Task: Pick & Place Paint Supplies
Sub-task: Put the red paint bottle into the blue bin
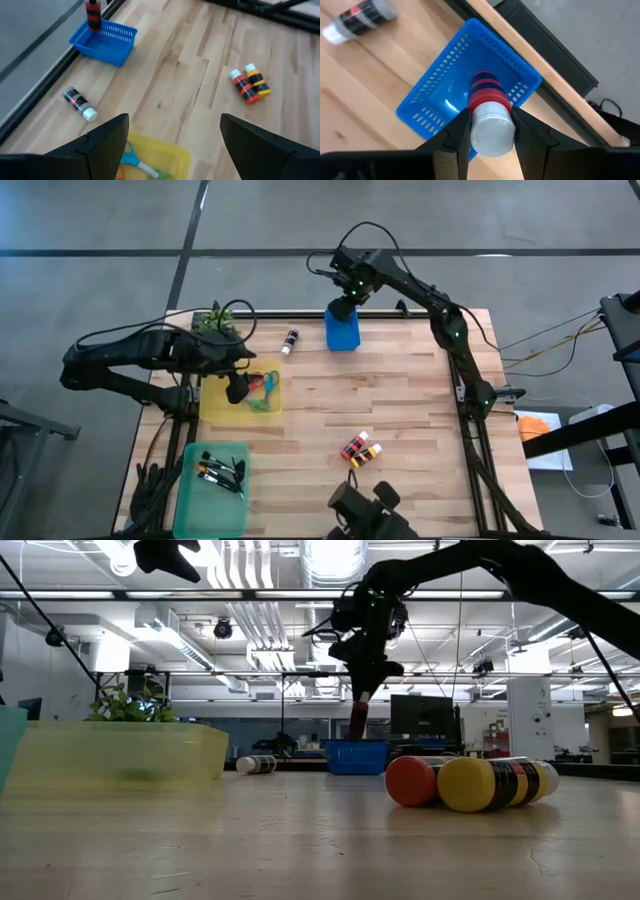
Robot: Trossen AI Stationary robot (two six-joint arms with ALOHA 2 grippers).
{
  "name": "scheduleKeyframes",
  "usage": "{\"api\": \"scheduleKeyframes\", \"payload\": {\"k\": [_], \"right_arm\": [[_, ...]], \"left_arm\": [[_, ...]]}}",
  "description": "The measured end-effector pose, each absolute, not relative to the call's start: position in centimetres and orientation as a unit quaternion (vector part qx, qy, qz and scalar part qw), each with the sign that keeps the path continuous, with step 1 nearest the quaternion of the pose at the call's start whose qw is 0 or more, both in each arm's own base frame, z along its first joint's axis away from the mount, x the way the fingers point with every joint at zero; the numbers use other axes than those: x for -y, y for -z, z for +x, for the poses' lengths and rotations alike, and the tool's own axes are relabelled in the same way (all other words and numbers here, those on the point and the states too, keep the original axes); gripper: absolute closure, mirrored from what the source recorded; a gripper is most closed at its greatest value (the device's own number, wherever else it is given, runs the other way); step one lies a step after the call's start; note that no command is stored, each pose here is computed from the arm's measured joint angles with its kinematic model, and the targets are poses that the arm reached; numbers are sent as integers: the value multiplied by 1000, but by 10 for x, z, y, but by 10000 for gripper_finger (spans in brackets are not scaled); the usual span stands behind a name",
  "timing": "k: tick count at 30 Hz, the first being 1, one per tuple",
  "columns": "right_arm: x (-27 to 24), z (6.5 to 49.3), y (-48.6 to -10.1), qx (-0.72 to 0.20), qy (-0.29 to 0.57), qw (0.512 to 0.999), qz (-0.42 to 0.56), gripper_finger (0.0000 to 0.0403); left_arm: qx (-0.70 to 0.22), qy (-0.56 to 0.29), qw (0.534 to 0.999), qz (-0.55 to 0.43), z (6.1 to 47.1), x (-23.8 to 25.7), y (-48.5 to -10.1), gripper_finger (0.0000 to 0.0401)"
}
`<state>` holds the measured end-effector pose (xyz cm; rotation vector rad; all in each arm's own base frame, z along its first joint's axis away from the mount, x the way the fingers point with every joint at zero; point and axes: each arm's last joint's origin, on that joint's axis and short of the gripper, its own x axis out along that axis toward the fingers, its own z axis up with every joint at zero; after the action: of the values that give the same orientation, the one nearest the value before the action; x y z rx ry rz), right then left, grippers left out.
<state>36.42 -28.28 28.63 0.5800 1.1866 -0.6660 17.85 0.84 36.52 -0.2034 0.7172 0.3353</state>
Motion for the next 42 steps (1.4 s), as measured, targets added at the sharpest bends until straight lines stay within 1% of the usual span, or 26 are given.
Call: {"api": "scheduleKeyframes", "payload": {"k": [10, 20, 42], "right_arm": [[297, 367, -258, -571, 285, 728, 249, 292], [304, 369, -241, -591, 270, 722, 237, 292], [305, 369, -240, -603, 228, 739, 197, 292]], "left_arm": [[-293, -169, 931, -139, 189, -9, -364, 79], [-290, -180, 926, -159, 192, -9, -363, 79], [-289, -180, 926, -160, 194, -9, -362, 79]]}}
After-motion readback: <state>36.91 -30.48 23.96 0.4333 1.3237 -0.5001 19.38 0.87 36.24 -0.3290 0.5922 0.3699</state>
